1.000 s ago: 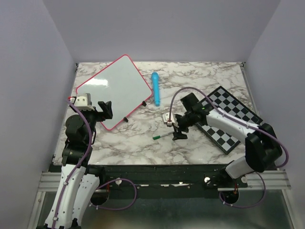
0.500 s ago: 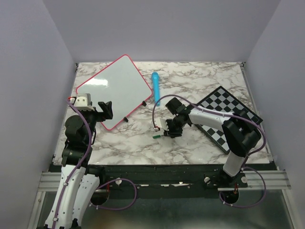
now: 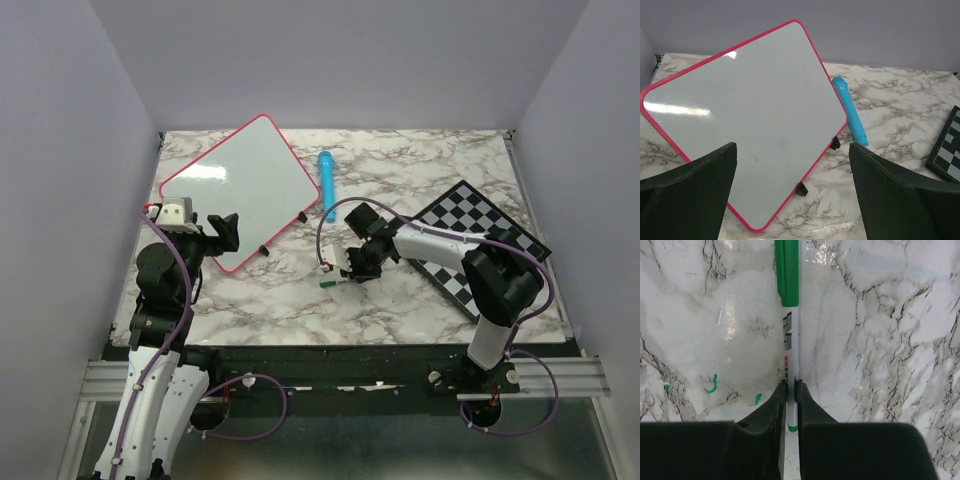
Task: Write a sentence on the whiteboard
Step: Pick up the whiteboard marker from the center of the board, then pass from the right arm to the left, then open the pen cap of the whiteboard marker.
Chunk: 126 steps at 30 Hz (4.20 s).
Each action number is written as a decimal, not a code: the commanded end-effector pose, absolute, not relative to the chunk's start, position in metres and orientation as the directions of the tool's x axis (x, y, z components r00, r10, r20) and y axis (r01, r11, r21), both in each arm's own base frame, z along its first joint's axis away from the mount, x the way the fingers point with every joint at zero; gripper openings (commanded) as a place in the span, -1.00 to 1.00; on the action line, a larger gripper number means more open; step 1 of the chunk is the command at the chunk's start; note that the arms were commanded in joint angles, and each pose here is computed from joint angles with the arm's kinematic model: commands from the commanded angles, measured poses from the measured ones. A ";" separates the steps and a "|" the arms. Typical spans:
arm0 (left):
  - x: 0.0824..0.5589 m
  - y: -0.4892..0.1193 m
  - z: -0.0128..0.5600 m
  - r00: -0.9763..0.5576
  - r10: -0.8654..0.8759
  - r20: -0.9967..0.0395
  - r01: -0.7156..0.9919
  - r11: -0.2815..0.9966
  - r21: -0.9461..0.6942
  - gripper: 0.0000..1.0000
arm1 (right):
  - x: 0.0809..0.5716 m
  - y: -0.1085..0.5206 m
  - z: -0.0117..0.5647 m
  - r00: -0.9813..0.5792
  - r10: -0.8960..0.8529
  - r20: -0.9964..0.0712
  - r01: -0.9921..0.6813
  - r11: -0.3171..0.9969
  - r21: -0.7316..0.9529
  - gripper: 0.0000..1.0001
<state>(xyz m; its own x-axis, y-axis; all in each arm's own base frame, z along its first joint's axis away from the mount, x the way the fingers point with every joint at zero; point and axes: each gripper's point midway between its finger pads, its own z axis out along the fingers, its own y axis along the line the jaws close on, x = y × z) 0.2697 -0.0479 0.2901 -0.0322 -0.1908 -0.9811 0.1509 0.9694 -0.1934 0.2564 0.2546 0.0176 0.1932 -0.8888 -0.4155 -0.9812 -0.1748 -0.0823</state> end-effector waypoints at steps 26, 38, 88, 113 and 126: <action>0.212 -0.200 0.155 -0.728 -0.408 -0.551 0.272 0.566 -0.778 0.88 | 0.240 0.240 0.069 0.322 -0.794 -0.515 -0.938 -0.195 -0.286 -0.99; 0.208 -0.239 0.139 -0.814 -0.315 -0.488 0.296 0.497 -0.816 0.76 | 0.236 0.247 0.086 0.354 -0.745 -0.566 -0.926 -0.195 -0.323 -0.99; 0.201 -0.303 0.120 -0.866 -0.077 -0.494 0.429 0.393 -0.813 -1.00 | 0.231 0.259 0.100 0.322 -0.705 -0.632 -0.940 -0.158 -0.303 -0.51; 0.185 -0.258 0.219 -0.221 -0.015 -0.975 0.887 0.412 -0.208 -1.00 | 0.188 0.227 0.246 0.060 -0.358 -0.932 -0.998 -0.012 -0.060 1.00; 0.154 -0.280 0.235 -0.112 0.010 -0.994 0.966 0.236 -0.107 -1.00 | 0.173 0.248 0.222 -0.158 -0.299 -0.941 -0.958 -0.183 0.219 0.93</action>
